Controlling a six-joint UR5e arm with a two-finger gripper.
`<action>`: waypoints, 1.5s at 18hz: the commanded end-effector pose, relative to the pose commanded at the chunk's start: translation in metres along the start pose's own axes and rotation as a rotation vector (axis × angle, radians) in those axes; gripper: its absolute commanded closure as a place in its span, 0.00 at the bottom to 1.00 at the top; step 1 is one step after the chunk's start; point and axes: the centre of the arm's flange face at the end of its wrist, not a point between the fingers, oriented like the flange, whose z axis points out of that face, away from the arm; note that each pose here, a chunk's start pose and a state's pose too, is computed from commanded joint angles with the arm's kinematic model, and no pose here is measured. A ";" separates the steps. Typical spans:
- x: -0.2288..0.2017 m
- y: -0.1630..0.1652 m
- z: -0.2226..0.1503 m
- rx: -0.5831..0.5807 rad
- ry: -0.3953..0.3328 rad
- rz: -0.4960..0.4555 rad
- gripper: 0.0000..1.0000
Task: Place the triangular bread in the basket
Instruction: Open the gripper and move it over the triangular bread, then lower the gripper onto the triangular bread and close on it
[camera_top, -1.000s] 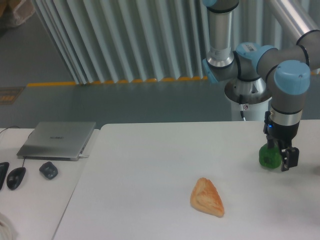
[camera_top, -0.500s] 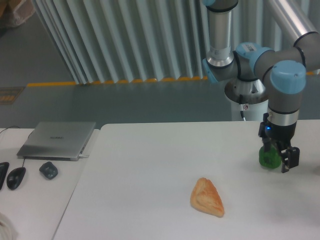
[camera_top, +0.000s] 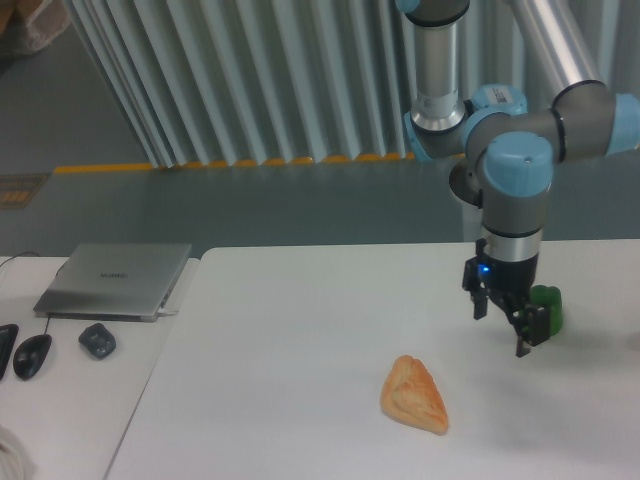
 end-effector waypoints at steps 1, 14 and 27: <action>0.008 -0.007 0.002 -0.003 0.001 -0.013 0.00; 0.052 -0.056 0.037 -0.068 -0.074 -0.207 0.00; 0.074 -0.078 0.093 -0.166 -0.075 -0.155 0.00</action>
